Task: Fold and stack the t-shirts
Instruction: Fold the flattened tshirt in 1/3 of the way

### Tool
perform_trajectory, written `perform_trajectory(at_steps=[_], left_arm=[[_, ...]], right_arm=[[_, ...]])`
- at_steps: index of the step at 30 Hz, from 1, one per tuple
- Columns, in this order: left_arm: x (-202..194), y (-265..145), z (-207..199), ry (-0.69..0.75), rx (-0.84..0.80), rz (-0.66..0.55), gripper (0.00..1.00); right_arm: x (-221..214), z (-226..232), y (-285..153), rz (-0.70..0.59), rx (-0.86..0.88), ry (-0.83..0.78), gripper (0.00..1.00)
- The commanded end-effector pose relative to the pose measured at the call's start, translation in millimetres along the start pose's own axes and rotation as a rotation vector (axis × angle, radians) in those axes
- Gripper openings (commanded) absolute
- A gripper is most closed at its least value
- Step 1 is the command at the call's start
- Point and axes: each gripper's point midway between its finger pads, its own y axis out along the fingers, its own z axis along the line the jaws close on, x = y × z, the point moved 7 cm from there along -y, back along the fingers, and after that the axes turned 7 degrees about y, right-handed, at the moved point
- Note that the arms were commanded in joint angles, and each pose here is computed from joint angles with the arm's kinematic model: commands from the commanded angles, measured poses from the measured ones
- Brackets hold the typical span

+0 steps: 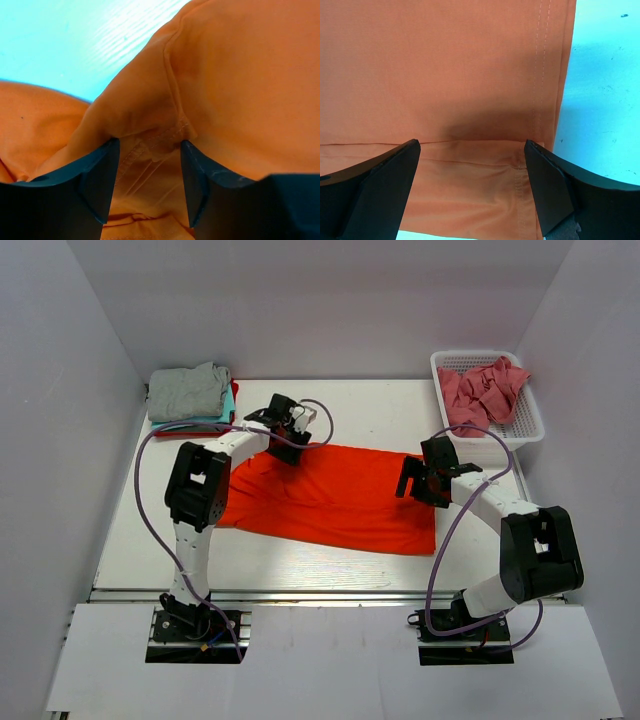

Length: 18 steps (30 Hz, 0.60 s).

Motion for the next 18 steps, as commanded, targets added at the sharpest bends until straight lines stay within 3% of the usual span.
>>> perform_trajectory(at_steps=[1, 3, 4, 6, 7, 9, 14, 18], left_arm=[[14.6, -13.5, 5.2, 0.044, 0.036, -0.034, 0.6], [12.6, -10.0, 3.9, 0.044, 0.025, -0.028, 0.52], [12.5, -6.1, 3.8, 0.035, 0.025, -0.031, 0.38], [18.9, -7.4, 3.4, 0.023, 0.018, -0.055, 0.23], [22.1, -5.2, 6.0, 0.023, 0.033, -0.057, 0.1], [27.8, -7.0, 10.8, 0.012, 0.068, -0.055, 0.0], [52.6, -20.0, 25.5, 0.054, 0.154, -0.116, 0.0], [69.1, -12.7, 48.3, 0.197, 0.177, -0.142, 0.0]], right_arm=[[1.4, -3.1, 0.6, -0.018, -0.013, 0.007, 0.9], [0.7, -3.2, 1.1, -0.018, -0.014, 0.008, 0.9], [1.7, -2.3, 0.7, -0.024, -0.011, 0.005, 0.9], [0.6, -3.7, 0.7, -0.027, -0.016, 0.005, 0.9], [0.8, -4.2, 0.8, -0.027, -0.017, 0.005, 0.9], [1.6, -4.0, -0.3, -0.031, -0.014, 0.008, 0.9], [2.1, -5.3, 0.3, -0.041, -0.022, 0.007, 0.9], [2.9, -6.3, 0.3, -0.044, -0.03, -0.005, 0.9]])
